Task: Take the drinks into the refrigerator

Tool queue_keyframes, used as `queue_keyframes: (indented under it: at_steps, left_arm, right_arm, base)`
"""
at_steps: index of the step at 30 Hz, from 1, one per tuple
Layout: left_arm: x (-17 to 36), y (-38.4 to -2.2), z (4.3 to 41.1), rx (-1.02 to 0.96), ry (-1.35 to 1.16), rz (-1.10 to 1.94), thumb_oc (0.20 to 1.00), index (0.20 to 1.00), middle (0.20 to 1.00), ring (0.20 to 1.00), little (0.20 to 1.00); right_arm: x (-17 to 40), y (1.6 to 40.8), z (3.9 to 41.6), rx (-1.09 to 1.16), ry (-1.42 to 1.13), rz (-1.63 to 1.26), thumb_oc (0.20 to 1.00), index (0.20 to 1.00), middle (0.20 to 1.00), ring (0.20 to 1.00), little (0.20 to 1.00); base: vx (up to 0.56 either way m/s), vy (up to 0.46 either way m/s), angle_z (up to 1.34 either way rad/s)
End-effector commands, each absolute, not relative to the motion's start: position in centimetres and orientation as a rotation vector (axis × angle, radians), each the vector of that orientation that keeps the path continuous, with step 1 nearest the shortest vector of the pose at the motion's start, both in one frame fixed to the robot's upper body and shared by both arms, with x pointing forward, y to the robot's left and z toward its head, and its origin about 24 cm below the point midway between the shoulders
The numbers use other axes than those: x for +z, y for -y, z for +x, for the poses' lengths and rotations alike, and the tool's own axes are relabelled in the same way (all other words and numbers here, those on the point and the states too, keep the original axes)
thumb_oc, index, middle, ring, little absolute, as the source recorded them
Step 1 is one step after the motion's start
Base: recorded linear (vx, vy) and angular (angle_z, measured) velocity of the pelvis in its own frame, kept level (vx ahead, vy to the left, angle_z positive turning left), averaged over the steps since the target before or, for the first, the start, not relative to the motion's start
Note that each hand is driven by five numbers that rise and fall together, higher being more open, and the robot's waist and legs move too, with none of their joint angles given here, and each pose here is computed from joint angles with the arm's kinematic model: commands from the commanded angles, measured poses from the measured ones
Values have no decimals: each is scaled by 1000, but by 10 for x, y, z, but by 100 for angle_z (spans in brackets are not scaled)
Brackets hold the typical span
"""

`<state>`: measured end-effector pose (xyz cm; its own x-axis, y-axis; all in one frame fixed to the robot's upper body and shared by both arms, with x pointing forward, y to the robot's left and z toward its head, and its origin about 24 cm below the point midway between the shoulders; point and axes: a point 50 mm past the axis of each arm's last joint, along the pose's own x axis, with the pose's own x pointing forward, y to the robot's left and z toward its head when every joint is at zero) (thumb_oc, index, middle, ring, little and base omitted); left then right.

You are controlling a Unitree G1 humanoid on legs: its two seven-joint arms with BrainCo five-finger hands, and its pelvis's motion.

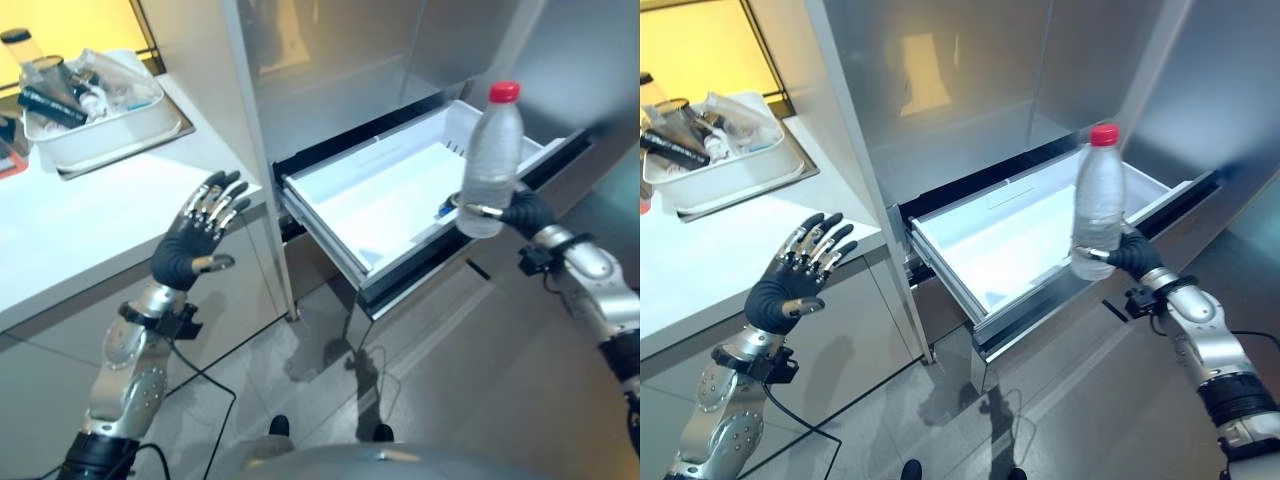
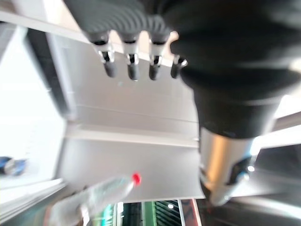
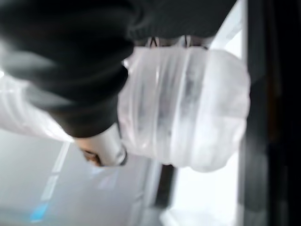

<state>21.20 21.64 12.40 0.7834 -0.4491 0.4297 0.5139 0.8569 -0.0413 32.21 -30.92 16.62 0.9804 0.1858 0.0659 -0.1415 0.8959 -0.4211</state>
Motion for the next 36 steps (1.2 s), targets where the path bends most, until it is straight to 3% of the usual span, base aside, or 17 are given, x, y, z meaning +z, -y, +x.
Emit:
queue_keyframes:
  at_steps: [1, 7, 13, 17, 26, 36]
  left_arm:
    - [151, -215, 212, -599, 531, -127, 1000, 1000, 1000, 1000, 1000]
    - [161, -216, 217, -592, 567, -100, 1000, 1000, 1000, 1000, 1000]
    - [167, -213, 221, -566, 609, -101, 1000, 1000, 1000, 1000, 1000]
    - [173, -211, 222, -559, 646, -78, 1000, 1000, 1000, 1000, 1000]
    - [185, -208, 222, -574, 690, -19, 1000, 1000, 1000, 1000, 1000]
    - [188, -201, 225, -586, 717, -26, 1000, 1000, 1000, 1000, 1000]
  right_arm:
    - [284, 288, 337, 142, 524, -527, 200, 200, 200, 200, 200]
    - [339, 288, 347, 33, 584, -622, 200, 200, 200, 200, 200]
    - [354, 281, 354, -1, 536, -806, 200, 200, 200, 200, 200]
    - [323, 283, 360, 54, 412, -892, 200, 200, 200, 200, 200]
    - [259, 330, 355, 17, 37, -1239, 200, 200, 200, 200, 200]
    - [214, 350, 351, -17, -119, -1294, 200, 200, 200, 200, 200]
  base:
    - [-41, -9, 7]
    - [-33, -21, 14]
    - [-14, -29, 9]
    - [-12, -49, 7]
    - [-13, -41, 9]
    - [6, -29, 9]
